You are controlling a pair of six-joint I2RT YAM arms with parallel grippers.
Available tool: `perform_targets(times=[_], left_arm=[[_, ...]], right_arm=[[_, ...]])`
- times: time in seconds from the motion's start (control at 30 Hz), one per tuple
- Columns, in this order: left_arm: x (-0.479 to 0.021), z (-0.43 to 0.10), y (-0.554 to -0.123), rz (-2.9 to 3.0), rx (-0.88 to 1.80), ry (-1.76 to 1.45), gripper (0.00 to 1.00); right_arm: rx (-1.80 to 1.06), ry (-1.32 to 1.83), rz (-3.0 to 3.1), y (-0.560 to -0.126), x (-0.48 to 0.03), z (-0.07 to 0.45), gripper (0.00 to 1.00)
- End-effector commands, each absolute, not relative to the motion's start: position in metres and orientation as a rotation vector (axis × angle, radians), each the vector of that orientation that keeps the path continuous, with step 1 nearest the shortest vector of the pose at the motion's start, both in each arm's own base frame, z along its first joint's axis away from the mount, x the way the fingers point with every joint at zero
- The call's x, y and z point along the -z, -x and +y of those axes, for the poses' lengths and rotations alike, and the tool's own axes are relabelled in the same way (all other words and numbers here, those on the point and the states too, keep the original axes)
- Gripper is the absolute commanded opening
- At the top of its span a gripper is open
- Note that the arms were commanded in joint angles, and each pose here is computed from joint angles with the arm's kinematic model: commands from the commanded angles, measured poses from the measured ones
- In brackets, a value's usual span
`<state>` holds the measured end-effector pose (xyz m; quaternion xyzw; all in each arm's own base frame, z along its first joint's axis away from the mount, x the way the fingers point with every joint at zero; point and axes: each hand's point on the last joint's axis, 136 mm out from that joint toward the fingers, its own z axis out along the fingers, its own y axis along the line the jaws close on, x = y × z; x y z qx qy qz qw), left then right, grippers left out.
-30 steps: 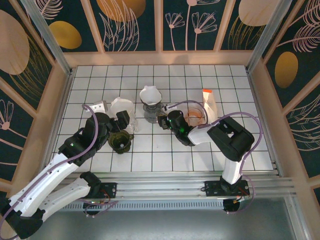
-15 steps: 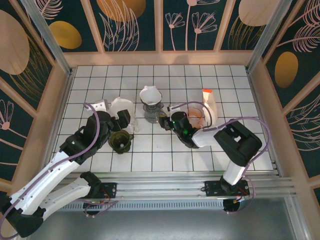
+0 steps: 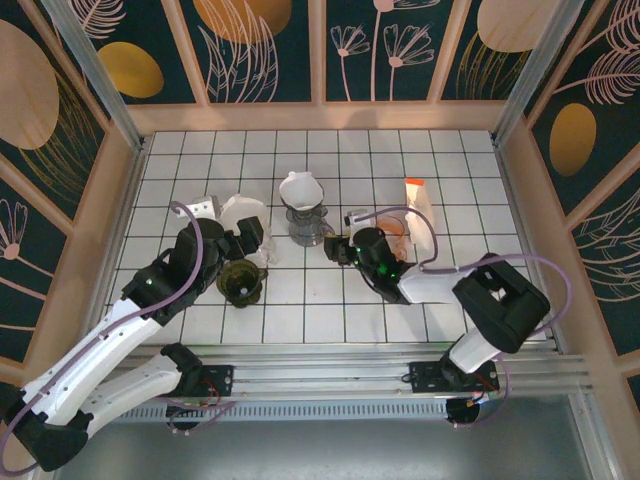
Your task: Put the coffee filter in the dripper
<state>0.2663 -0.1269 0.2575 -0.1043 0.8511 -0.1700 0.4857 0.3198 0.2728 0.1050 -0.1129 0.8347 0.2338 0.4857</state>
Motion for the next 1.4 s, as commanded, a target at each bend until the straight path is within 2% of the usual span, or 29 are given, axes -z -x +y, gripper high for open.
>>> perform_targets(times=[0.0,0.27,0.47,0.63,0.9,1.13,1.23,1.37], left_arm=[[-0.277,-0.118,-0.267,2.018,0.388,0.268,0.99],[-0.284,-0.132,-0.277,2.021,0.431,0.234,0.99],[-0.321,-0.139,-0.304,1.971,0.539,0.21,0.96],[-0.327,-0.144,-0.316,1.971,0.575,0.196,0.96],[-0.307,-0.142,-0.308,2.001,0.59,0.216,0.99],[-0.298,-0.141,-0.31,2.028,0.566,0.197,0.99],[-0.299,-0.14,-0.326,2.047,0.569,0.21,0.96],[-0.326,-0.149,-0.356,1.99,0.676,0.203,0.95]], right_arm=[[-0.664,0.286,2.055,-0.297,-0.111,0.275,0.61],[-0.711,0.275,2.024,-0.272,-0.138,0.269,0.61],[-0.732,0.291,2.011,-0.274,-0.162,0.273,0.61],[-0.695,0.318,1.996,-0.297,-0.179,0.278,0.61],[-0.62,0.324,2.011,-0.346,-0.185,0.282,0.6],[-0.664,0.339,1.958,-0.352,-0.195,0.289,0.61],[-0.675,0.331,1.94,-0.349,-0.203,0.287,0.61],[-0.66,0.295,1.925,-0.346,-0.21,0.276,0.61]])
